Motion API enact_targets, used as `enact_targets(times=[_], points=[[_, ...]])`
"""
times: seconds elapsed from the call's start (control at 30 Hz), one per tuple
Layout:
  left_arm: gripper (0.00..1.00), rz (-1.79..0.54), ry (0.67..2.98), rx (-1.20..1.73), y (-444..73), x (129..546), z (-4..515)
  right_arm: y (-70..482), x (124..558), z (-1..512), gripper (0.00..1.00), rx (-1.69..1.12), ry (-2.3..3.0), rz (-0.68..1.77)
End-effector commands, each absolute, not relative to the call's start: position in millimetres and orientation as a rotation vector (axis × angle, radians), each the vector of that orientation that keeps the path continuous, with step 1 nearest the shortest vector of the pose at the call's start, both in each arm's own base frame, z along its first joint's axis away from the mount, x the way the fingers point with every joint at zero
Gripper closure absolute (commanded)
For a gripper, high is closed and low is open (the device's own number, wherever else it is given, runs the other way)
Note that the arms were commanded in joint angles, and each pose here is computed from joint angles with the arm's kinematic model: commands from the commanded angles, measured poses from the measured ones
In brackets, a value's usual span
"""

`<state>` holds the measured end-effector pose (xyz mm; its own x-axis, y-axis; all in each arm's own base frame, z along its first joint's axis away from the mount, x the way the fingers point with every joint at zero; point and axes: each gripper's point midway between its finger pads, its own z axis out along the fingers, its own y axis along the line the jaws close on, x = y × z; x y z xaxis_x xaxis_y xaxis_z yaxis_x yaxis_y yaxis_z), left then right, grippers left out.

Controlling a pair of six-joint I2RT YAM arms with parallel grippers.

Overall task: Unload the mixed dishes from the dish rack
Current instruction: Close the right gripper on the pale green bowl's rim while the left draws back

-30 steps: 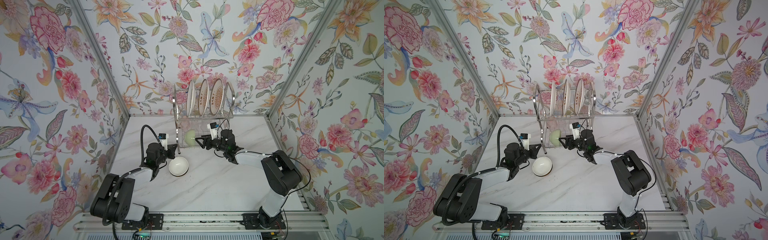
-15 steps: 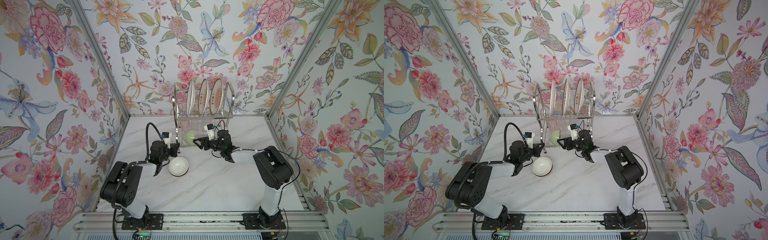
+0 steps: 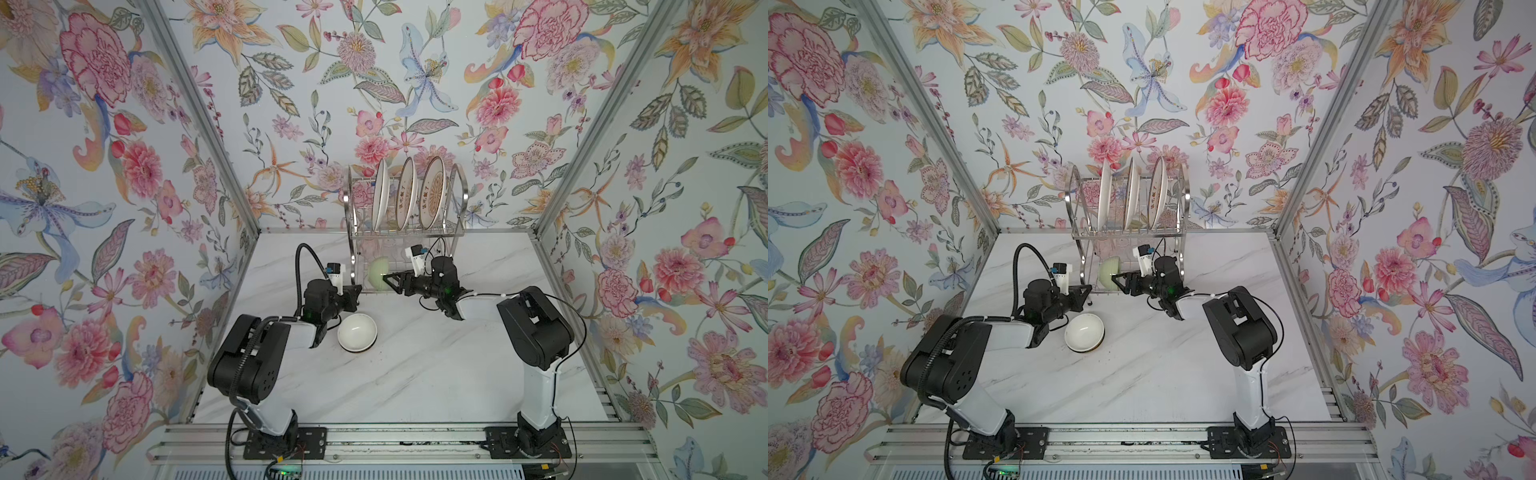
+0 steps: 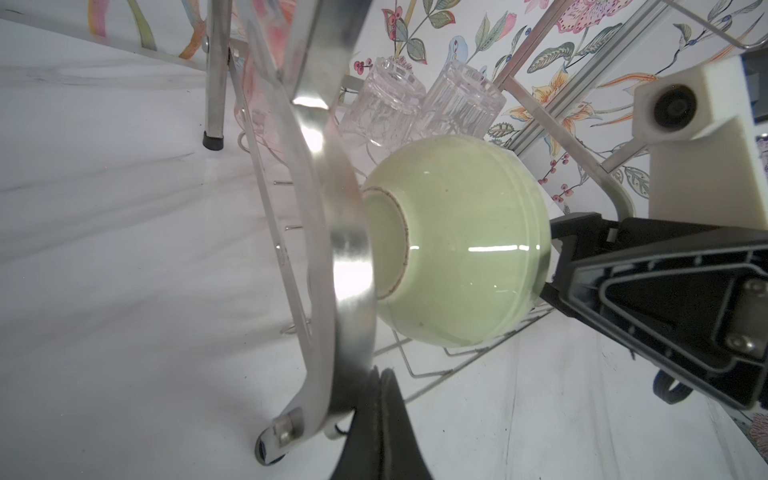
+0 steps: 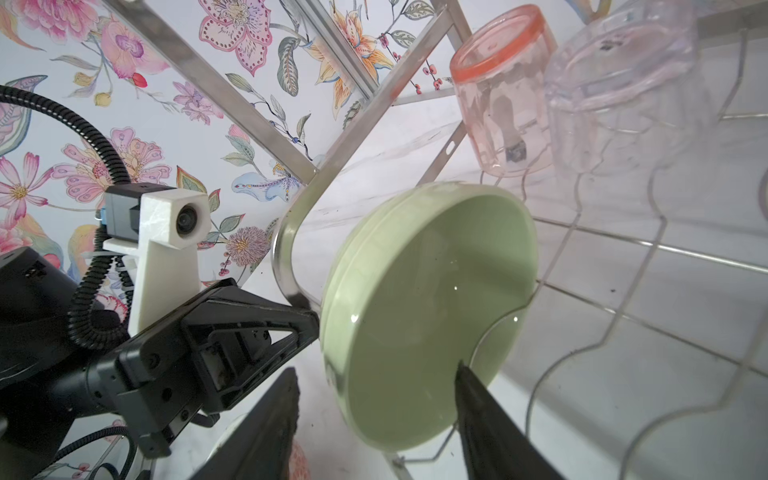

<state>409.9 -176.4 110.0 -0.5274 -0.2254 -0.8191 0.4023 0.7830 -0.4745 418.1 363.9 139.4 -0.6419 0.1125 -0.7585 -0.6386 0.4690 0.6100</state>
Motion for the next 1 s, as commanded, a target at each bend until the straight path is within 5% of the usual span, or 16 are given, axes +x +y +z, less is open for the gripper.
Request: enact_targets(times=[0.0, 0.63, 0.8, 0.97], points=[[1.00, -0.753, 1.935, 0.139, -169.1, 428.3, 118.9, 369.8, 426.4, 148.6, 0.39, -0.444, 1.907, 1.274], [1.00, -0.666, 1.649, 0.236, -155.9, 400.1, 228.5, 387.3, 437.8, 147.7, 0.40, -0.454, 1.890, 1.352], [0.77, -0.542, 1.659, 0.286, -144.9, 389.1, 245.5, 394.4, 440.6, 148.6, 0.41, -0.437, 1.882, 1.395], [0.28, -0.471, 1.665, 0.349, -138.6, 373.7, 253.4, 403.0, 441.8, 143.1, 0.42, -0.441, 1.903, 1.406]])
